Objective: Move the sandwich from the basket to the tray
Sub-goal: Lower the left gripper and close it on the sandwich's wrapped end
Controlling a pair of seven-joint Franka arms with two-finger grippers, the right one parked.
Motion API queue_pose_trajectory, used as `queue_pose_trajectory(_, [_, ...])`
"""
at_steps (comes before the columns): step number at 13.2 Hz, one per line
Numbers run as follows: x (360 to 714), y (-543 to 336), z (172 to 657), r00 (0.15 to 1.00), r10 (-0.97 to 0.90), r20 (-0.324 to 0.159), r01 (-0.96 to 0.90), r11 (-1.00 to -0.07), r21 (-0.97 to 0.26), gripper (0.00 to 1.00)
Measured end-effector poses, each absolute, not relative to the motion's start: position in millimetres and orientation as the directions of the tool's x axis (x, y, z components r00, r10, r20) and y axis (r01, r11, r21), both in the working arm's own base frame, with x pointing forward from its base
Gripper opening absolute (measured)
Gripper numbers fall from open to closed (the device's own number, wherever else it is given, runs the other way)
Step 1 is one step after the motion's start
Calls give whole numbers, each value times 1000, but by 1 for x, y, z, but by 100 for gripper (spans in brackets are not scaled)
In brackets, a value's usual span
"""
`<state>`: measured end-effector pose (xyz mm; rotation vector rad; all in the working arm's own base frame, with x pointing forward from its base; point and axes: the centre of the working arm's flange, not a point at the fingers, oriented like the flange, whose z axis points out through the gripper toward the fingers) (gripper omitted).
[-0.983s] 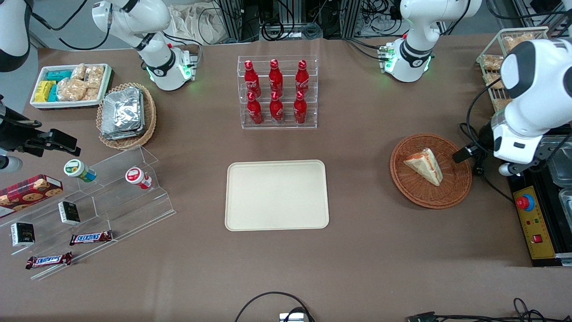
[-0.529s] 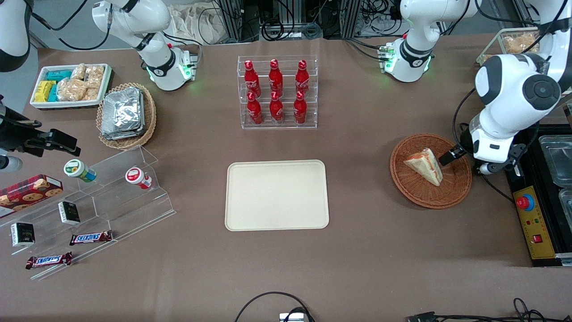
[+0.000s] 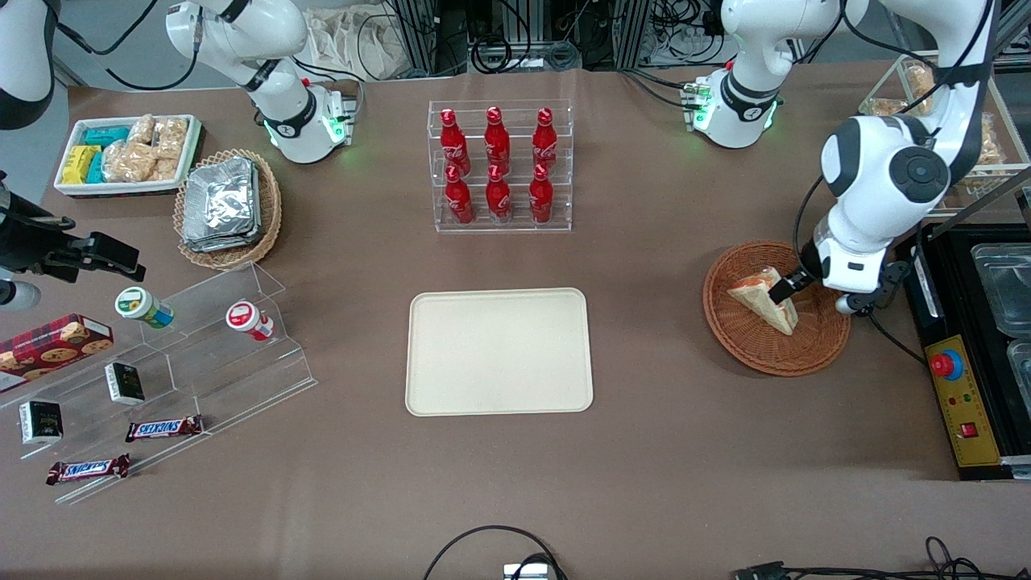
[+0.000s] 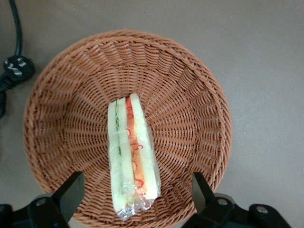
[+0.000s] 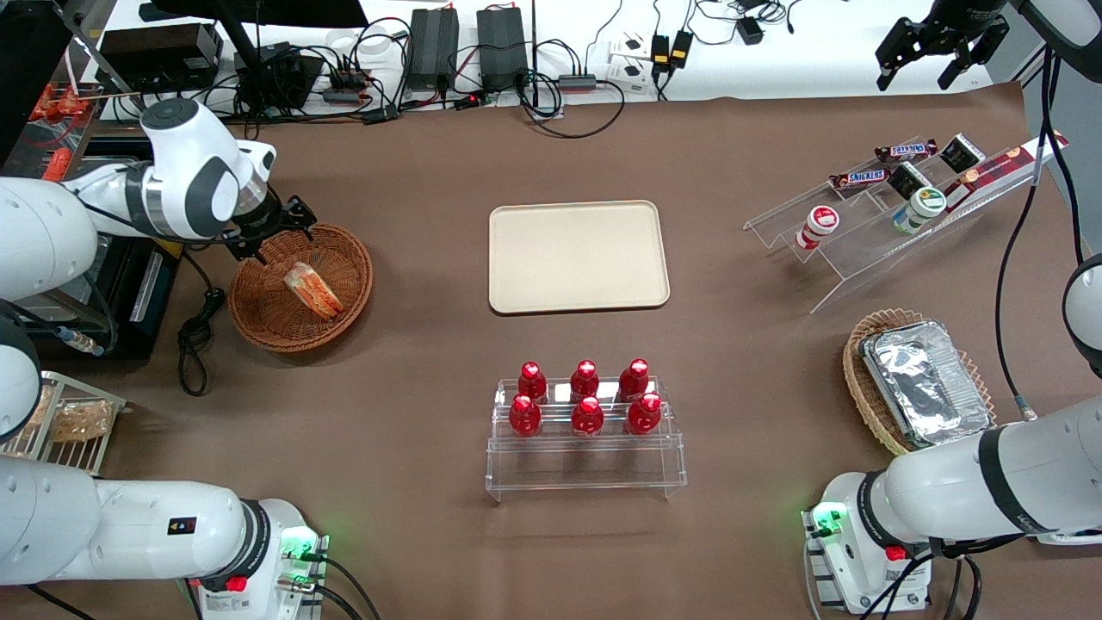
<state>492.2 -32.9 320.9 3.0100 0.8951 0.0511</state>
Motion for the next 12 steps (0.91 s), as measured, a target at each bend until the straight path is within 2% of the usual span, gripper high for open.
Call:
queue_pose_trajectory(6, [483,-34,280,826,561,54,560,-828,33,100])
queue_pose_trajectory(12, [478,-35,256,822,567,50,566,-824,35,100])
